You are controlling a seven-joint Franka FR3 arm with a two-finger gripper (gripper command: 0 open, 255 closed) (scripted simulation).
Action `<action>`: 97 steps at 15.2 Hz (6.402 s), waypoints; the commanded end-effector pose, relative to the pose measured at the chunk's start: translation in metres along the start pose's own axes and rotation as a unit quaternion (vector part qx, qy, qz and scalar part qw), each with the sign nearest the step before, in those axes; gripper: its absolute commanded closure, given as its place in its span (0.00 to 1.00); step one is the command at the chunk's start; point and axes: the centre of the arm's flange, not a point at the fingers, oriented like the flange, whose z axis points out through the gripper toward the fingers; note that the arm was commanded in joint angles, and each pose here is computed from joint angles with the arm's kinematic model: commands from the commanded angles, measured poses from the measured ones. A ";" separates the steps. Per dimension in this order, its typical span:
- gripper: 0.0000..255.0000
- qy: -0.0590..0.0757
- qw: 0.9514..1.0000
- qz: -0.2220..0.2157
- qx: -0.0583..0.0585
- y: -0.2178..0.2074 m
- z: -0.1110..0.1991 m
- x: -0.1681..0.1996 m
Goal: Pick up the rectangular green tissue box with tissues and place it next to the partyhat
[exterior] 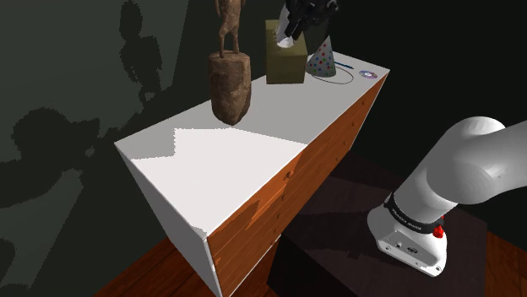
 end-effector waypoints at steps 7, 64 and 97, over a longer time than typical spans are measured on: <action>1.00 0.000 1.000 0.000 0.000 0.079 -0.017 0.070; 1.00 0.000 1.000 0.000 0.000 0.428 0.039 0.316; 0.00 0.000 1.000 0.000 0.000 0.471 0.150 0.297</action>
